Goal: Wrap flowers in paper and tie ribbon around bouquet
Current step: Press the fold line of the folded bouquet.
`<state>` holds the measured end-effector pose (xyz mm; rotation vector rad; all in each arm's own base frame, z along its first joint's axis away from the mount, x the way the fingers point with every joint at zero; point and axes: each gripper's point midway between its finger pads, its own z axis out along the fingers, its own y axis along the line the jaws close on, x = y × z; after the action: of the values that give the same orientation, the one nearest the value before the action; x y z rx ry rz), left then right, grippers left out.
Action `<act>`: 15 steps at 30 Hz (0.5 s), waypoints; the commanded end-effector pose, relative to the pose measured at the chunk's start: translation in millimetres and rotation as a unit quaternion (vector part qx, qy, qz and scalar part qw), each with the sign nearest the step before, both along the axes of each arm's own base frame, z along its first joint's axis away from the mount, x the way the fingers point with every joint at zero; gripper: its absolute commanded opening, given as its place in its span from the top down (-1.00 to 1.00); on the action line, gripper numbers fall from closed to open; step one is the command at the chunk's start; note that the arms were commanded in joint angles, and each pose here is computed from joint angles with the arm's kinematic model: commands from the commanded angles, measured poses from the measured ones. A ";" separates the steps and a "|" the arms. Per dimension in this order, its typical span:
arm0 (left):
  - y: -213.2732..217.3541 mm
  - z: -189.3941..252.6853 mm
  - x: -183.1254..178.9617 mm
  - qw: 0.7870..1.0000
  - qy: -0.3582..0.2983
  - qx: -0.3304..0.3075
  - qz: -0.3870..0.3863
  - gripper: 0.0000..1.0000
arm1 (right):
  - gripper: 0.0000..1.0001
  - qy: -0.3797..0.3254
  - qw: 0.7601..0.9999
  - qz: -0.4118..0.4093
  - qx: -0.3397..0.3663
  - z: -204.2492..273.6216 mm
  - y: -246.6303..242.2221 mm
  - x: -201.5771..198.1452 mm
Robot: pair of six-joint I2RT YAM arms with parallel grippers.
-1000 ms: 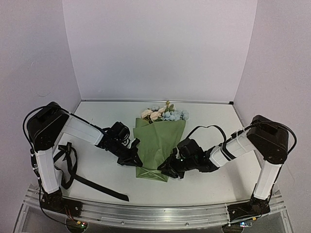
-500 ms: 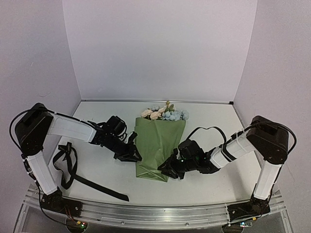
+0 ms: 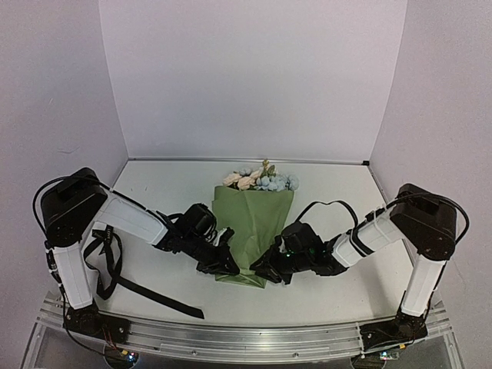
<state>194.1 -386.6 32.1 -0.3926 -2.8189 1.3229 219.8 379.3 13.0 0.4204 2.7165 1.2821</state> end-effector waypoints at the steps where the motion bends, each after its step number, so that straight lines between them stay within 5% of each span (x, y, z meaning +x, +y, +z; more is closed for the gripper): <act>1: 12.1 -21.8 11.6 0.998 -0.001 0.030 0.061 0.82 | 0.47 0.040 0.996 -0.001 -0.077 -38.2 -28.0 -22.6; 15: 45.1 -60.8 -3.3 0.990 0.031 0.089 0.103 0.91 | 0.45 -0.009 0.990 0.071 -0.125 -18.6 -29.7 -38.1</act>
<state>196.3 -373.2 11.5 -0.1861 -2.8677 1.3198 209.5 374.6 13.3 0.3349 2.7383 1.2066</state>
